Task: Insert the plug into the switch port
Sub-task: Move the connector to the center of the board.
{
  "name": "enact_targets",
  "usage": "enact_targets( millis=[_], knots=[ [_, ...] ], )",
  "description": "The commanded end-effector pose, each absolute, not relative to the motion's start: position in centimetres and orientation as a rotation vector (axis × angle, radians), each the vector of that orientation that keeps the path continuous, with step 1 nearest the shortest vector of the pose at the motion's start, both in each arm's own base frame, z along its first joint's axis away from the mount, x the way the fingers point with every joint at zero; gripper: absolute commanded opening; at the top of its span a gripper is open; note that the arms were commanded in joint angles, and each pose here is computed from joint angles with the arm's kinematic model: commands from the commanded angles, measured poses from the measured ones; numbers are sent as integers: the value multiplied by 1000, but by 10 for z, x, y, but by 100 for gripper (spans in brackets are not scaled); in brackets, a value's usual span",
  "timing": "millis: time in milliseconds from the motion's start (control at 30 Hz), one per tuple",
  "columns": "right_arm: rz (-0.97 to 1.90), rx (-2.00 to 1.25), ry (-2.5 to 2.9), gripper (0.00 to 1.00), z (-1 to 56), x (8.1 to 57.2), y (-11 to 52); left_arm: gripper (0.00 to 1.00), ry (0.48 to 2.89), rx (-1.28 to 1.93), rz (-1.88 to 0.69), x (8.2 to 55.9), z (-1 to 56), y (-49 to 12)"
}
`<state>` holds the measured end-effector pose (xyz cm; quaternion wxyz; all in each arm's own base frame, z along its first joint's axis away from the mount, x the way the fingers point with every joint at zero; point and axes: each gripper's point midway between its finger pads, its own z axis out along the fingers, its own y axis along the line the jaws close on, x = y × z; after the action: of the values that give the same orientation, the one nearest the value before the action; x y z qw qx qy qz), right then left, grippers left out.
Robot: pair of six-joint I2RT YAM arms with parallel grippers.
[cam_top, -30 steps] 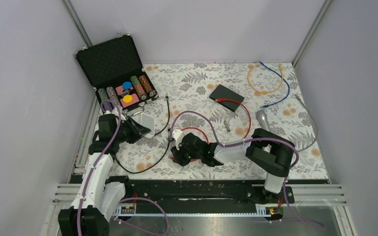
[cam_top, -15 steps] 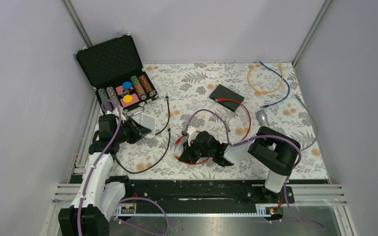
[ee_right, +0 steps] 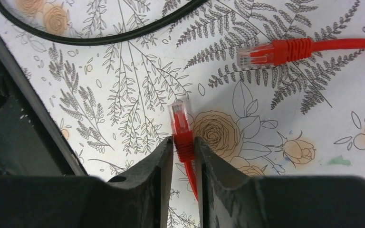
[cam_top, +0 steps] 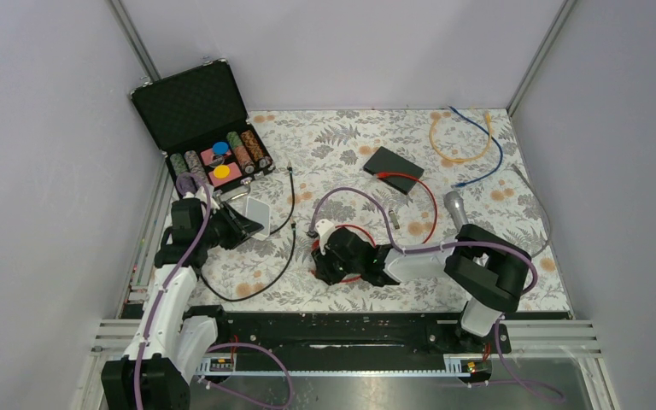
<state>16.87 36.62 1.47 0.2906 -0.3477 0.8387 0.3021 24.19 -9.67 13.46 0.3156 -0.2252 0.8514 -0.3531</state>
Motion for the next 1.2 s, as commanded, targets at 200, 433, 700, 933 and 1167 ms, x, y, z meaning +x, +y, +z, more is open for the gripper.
enact_targets(
  millis=[200, 433, 700, 933, 1167],
  knots=[
    [566, -934, 2389, 26, -27, 159, 342, 9, 2185, -545, -969, 249, 147, -99],
    [458, -955, 2436, 26, -44, 142, 339, 9, 2179, -536, -981, 248, 150, -101],
    [355, -974, 2409, 33, -57, 135, 326, 9, 2181, -542, -989, 249, 149, -101],
    [432, -937, 2360, 7, -48, 131, 325, 10, 2148, -437, -1112, 245, 160, -116],
    [385, -1048, 1977, 0, 58, 165, 323, 9, 2108, -294, -1449, 236, 189, -146]
  ],
)
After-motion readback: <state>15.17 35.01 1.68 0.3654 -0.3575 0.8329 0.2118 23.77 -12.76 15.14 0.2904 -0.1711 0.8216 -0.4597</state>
